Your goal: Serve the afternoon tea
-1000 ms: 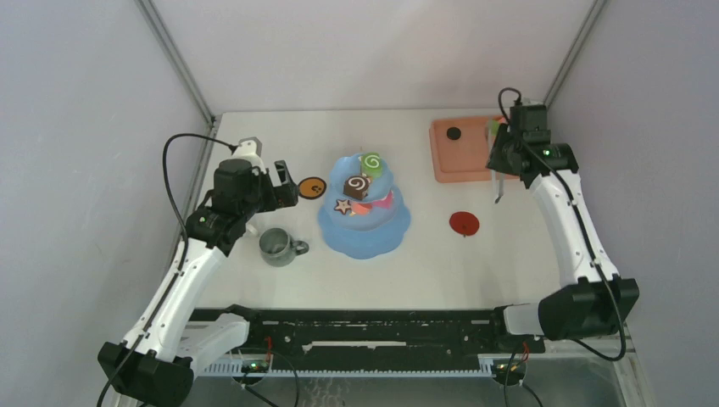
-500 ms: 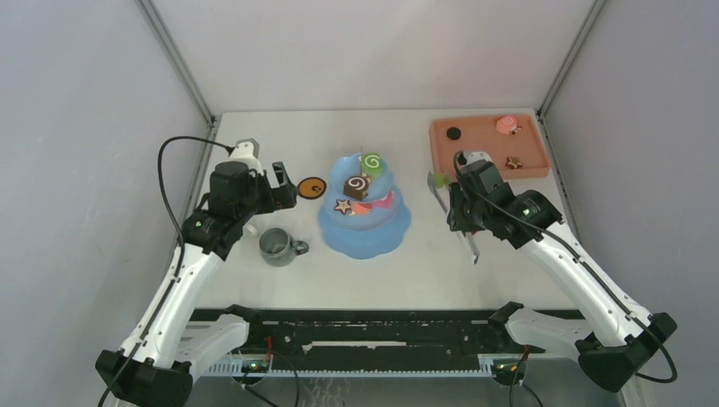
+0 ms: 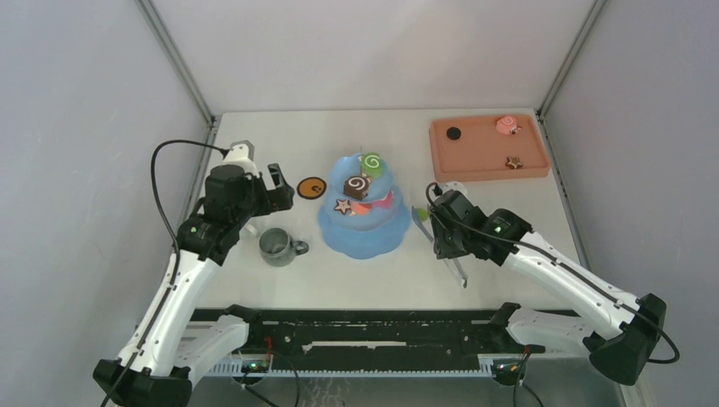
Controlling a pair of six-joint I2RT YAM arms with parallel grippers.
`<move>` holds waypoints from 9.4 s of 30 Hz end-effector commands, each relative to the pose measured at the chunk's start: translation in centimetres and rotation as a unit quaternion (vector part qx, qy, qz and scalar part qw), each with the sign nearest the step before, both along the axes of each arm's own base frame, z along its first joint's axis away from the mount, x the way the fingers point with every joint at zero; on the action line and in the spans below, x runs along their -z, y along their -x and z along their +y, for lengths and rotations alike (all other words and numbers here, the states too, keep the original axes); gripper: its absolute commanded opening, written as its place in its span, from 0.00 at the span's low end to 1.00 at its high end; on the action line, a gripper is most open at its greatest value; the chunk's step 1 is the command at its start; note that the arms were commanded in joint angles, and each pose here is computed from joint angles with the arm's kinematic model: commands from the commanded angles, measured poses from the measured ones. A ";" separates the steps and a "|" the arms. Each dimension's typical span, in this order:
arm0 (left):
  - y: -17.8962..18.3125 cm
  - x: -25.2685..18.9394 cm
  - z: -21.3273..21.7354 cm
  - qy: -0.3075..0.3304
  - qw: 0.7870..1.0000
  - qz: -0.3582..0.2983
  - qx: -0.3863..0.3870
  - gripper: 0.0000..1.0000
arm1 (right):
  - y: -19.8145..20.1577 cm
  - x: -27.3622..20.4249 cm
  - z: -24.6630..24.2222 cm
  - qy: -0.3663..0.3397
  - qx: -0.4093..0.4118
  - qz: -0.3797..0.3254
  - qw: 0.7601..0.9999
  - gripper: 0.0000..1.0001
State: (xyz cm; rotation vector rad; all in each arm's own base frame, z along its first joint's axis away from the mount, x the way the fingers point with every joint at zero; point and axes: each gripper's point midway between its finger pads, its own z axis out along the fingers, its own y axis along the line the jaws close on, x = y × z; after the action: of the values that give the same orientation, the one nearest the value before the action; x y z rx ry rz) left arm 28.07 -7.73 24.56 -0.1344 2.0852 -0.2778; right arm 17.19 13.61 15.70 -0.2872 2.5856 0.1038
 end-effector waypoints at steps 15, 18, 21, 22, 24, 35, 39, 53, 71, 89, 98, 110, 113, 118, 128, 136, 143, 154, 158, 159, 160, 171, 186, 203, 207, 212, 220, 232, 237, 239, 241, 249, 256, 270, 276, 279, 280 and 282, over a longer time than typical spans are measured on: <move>0.3 -0.8 1.9 -0.031 0.999 -0.009 -0.031 1.00 | -6.0 0.7 9.5 -0.084 -0.077 -0.048 0.992 0.29; 0.2 -0.5 1.8 -0.029 0.999 -0.004 -0.030 1.00 | -6.3 1.1 10.4 -0.085 -0.089 -0.050 0.991 0.31; 0.1 -0.4 1.7 -0.028 0.999 -0.002 -0.030 1.00 | -6.6 1.9 10.8 -0.077 -0.093 -0.048 0.991 0.36; 0.1 -0.4 1.7 -0.028 0.999 -0.002 -0.030 1.00 | -6.7 2.1 10.9 -0.074 -0.094 -0.047 0.992 0.40; 0.0 -0.4 1.7 -0.029 0.999 -0.002 -0.030 1.00 | -6.9 2.5 10.9 -0.070 -0.096 -0.045 0.992 0.44; -0.2 -0.1 1.4 -0.025 0.999 0.001 -0.026 1.00 | -6.2 1.9 10.1 -0.063 -0.096 -0.044 0.992 0.51; -0.1 0.0 1.3 -0.023 0.999 0.002 -0.024 1.00 | -5.3 1.1 8.6 -0.051 -0.088 -0.045 0.994 0.51; -0.6 0.1 0.7 -0.014 1.000 0.004 -0.014 1.00 | -2.6 -2.1 0.6 -0.029 -0.006 -0.079 0.996 0.08; -2.5 0.3 0.2 -0.027 1.000 0.013 -0.008 1.00 | -18.0 -9.4 -16.3 -0.051 0.310 -0.200 0.928 0.27; -4.2 0.3 2.0 -0.053 0.997 0.008 -0.051 1.00 | -34.9 -4.6 -17.0 -0.017 0.323 -0.165 0.932 0.40; -4.3 0.6 2.9 -0.060 0.996 0.013 -0.061 1.00 | -38.4 -2.2 -17.0 -0.024 0.330 -0.148 0.932 0.22; -4.8 0.9 2.5 -0.052 0.997 0.018 -0.055 1.00 | -35.4 -0.5 -20.4 0.002 0.368 -0.120 0.922 0.17; -4.8 0.8 2.3 -0.047 0.997 0.016 -0.052 1.00 | -34.5 -0.8 -20.6 0.005 0.368 -0.126 0.921 0.18; -4.7 0.6 2.2 -0.044 0.998 0.013 -0.050 1.00 | -32.7 -1.0 -20.0 0.006 0.358 -0.122 0.926 0.19; -4.7 0.8 2.0 -0.041 0.998 0.015 -0.047 1.00 | -29.2 -0.5 -19.8 0.018 0.364 -0.105 0.925 0.32; -4.9 1.2 1.9 -0.040 0.998 0.019 -0.045 1.00 | -28.7 -0.2 -20.4 0.028 0.358 -0.099 0.928 0.39; -4.9 1.2 2.0 -0.042 0.998 0.018 -0.048 1.00 | -31.0 0.5 -20.5 0.018 0.345 -0.097 0.933 0.44; -5.1 1.6 2.2 -0.046 0.997 0.024 -0.052 1.00 | -33.6 1.4 -22.1 0.008 0.363 -0.090 0.927 0.46; -5.1 1.7 2.1 -0.045 0.997 0.026 -0.051 1.00 | -33.7 1.9 -22.6 0.013 0.370 -0.087 0.925 0.42; -5.1 1.8 2.1 -0.045 0.997 0.027 -0.051 1.00 | -33.6 2.0 -22.6 0.014 0.371 -0.087 0.924 0.37; -5.0 1.8 2.1 -0.046 0.997 0.028 -0.051 1.00 | -33.6 2.0 -22.7 0.014 0.371 -0.088 0.924 0.33; -5.0 1.6 2.0 -0.041 0.998 0.024 -0.048 1.00 | -31.6 0.2 -21.9 -0.005 0.362 -0.095 0.927 0.00; -3.3 0.5 0.9 -0.018 1.000 0.013 -0.013 1.00 | -21.8 -3.3 -17.0 -0.041 0.335 -0.103 0.936 0.00; -2.0 -1.1 0.5 0.009 1.000 -0.006 -0.007 1.00 | -4.9 -3.3 -6.0 -0.050 0.200 -0.053 0.977 0.00; -1.6 -1.0 0.7 0.009 1.000 -0.003 -0.011 1.00 | -2.1 -2.4 -3.5 -0.052 0.164 -0.030 0.985 0.00; -1.2 -1.0 0.8 0.014 1.000 -0.005 -0.015 1.00 | -0.6 -1.5 -0.5 -0.044 0.103 -0.019 0.994 0.00; -0.7 -1.2 0.9 0.020 1.000 -0.009 -0.020 1.00 | 0.6 -0.3 2.6 -0.035 0.043 -0.001 0.998 0.00; -1.0 0.0 0.8 0.023 0.999 0.010 -0.028 1.00 | 2.8 0.1 9.1 -0.067 -0.054 0.021 0.996 0.00; -1.3 -0.1 0.9 0.024 0.999 0.010 -0.032 1.00 | 2.6 -0.2 12.3 -0.082 -0.091 0.015 0.992 0.00; -1.3 -0.2 0.9 0.024 0.999 0.008 -0.032 1.00 | 2.2 -0.2 13.2 -0.087 -0.099 0.011 0.991 0.00; -1.2 -0.2 1.0 0.022 0.999 0.009 -0.033 1.00 | 2.0 -0.5 14.1 -0.094 -0.107 0.007 0.990 0.00; -1.2 -0.2 1.0 0.021 0.999 0.010 -0.035 1.00 | 1.6 0.3 16.7 -0.108 -0.133 0.012 0.985 0.00; -1.4 0.0 1.0 0.020 0.999 0.015 -0.033 1.00 | 1.8 1.7 16.8 -0.086 -0.128 0.019 0.988 0.29; -1.7 0.3 0.9 0.017 0.999 0.019 -0.033 1.00 | 2.5 -0.6 13.6 -0.089 -0.110 0.006 0.990 0.45; -2.0 0.2 0.9 0.016 0.999 0.019 -0.035 1.00 | 3.0 -1.1 11.7 -0.094 -0.090 0.008 0.992 0.45; -2.1 0.0 0.9 0.016 0.999 0.017 -0.035 1.00 | 3.2 -1.2 10.5 -0.094 -0.076 0.006 0.993 0.42; -2.1 -0.1 1.0 0.015 0.999 0.017 -0.035 1.00 | 3.1 -1.2 10.0 -0.091 -0.070 0.003 0.993 0.41; -2.2 -0.3 1.0 0.014 0.999 0.015 -0.034 1.00 | 3.0 -1.4 8.5 -0.086 -0.055 -0.002 0.995 0.38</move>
State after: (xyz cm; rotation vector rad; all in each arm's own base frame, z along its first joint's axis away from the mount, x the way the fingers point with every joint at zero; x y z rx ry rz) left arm 29.32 -7.09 22.05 -0.2126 2.1790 -0.2630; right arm 13.71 24.32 16.08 -0.4702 2.5617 0.3877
